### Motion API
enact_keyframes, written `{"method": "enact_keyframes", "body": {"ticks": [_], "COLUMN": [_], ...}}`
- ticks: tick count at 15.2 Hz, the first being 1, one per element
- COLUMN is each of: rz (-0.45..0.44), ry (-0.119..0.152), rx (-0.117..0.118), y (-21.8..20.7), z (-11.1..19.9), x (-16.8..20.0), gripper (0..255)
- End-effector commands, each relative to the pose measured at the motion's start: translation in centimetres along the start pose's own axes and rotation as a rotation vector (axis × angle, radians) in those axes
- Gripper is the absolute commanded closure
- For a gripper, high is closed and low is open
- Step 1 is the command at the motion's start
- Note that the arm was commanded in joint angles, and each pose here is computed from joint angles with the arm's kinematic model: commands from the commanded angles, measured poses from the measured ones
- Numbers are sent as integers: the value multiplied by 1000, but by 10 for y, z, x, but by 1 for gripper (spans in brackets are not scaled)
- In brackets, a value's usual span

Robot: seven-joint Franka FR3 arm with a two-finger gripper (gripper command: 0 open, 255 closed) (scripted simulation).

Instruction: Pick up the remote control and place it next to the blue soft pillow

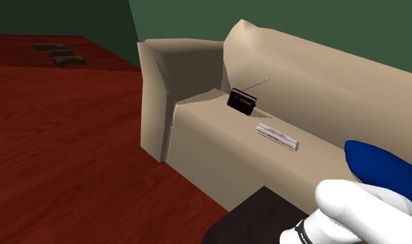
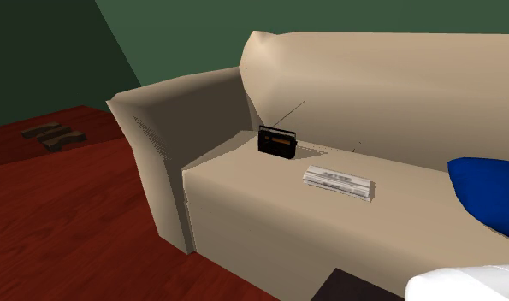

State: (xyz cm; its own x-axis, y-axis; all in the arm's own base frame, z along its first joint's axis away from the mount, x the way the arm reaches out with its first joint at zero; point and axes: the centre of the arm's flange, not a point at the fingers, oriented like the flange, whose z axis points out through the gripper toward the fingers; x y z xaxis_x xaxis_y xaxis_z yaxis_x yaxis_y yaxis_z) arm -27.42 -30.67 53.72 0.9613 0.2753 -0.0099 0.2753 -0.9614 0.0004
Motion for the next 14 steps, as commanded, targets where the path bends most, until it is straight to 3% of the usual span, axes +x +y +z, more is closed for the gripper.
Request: {"method": "enact_keyframes", "body": {"ticks": [1,6,14], "rz": [-1,-1,-1], "ry": [-1,-1,-1], "rx": [1,1,1], "y": [-7,-20,-20], "z": [3,4,46], "x": [-29,-100,-100], "gripper": [255,255,255]}}
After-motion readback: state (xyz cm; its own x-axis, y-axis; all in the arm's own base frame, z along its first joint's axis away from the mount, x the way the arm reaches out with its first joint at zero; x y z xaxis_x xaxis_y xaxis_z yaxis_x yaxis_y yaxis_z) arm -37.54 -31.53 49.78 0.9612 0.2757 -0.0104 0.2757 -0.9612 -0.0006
